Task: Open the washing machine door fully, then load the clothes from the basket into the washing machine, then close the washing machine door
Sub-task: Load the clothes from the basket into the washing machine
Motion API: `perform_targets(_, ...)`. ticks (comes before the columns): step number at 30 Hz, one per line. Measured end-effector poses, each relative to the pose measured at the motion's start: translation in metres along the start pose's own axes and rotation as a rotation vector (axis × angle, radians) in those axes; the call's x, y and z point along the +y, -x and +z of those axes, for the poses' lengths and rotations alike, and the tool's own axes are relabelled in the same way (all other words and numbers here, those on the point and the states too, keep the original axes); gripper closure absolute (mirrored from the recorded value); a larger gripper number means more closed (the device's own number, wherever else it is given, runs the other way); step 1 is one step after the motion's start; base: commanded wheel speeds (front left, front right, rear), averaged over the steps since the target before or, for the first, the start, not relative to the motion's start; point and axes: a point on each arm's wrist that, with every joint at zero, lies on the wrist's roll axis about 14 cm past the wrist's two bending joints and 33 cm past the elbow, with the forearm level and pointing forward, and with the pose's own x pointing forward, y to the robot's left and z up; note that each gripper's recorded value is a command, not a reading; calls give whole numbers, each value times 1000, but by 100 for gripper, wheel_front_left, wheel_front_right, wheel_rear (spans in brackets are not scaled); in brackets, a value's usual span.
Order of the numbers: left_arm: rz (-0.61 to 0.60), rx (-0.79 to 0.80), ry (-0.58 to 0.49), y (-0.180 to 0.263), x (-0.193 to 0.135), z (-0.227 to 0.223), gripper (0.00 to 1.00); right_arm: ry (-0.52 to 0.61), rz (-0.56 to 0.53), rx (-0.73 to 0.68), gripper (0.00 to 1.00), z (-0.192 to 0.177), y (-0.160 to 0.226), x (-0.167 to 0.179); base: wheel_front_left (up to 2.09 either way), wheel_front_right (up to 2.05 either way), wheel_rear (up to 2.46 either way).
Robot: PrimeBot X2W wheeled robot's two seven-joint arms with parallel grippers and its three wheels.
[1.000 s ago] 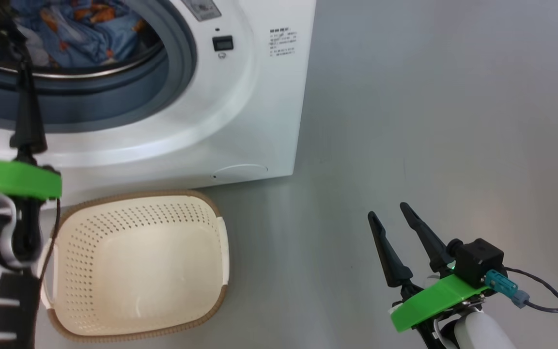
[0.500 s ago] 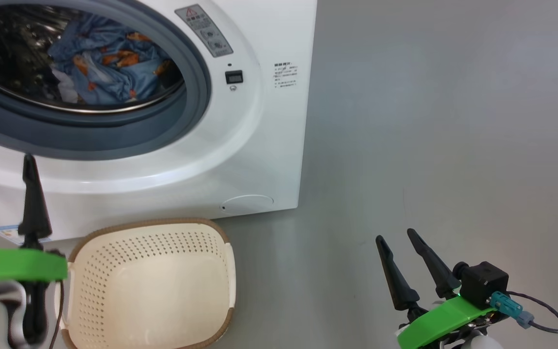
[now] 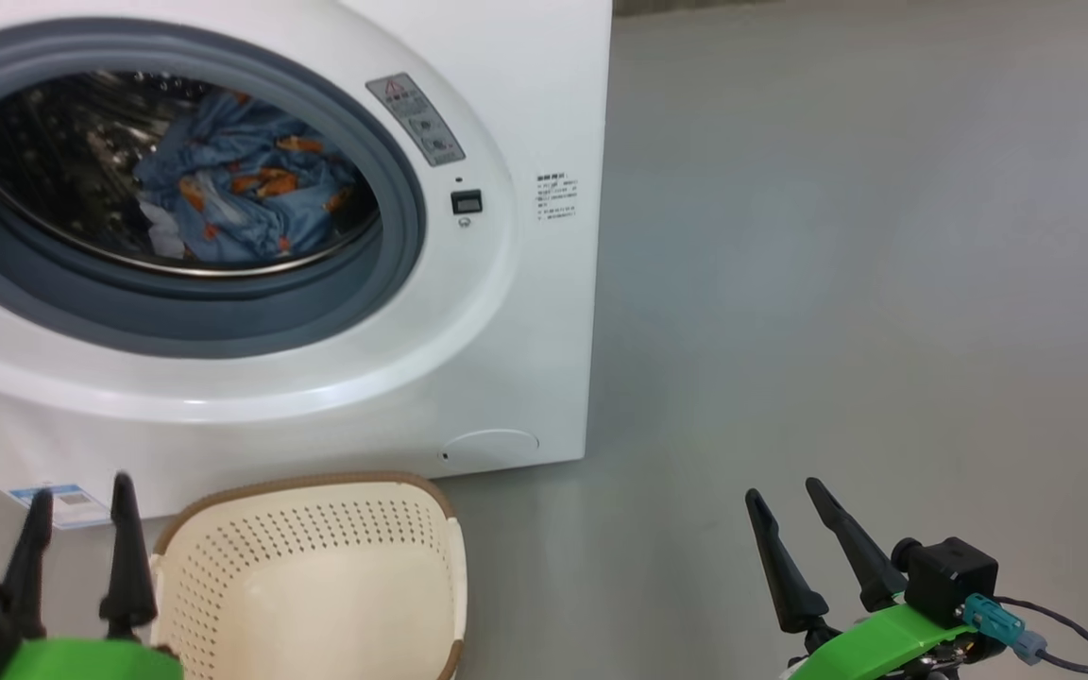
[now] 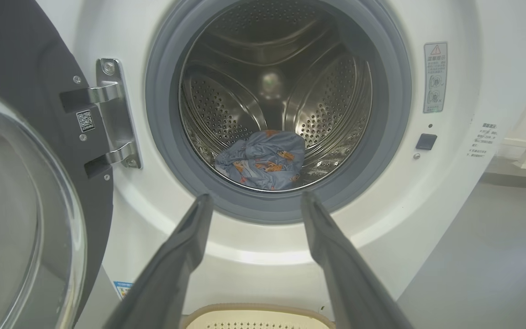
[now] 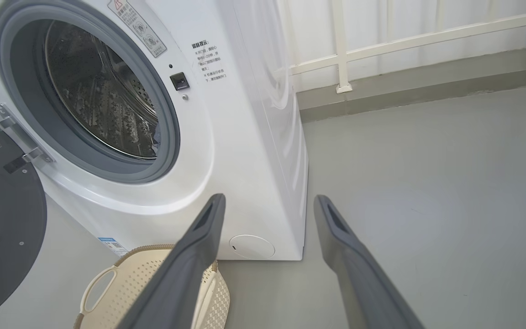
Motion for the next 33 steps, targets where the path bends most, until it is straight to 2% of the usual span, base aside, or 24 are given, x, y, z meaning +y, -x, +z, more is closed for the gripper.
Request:
perform_targets(17,40,67,-58,49,5,-18,0,22,7,-50,0,17,15,5,0,0,0)
perform_targets(33,52,89,-75,58,6,-24,0,54,-5,-68,0,23,19,1,0,0,0)
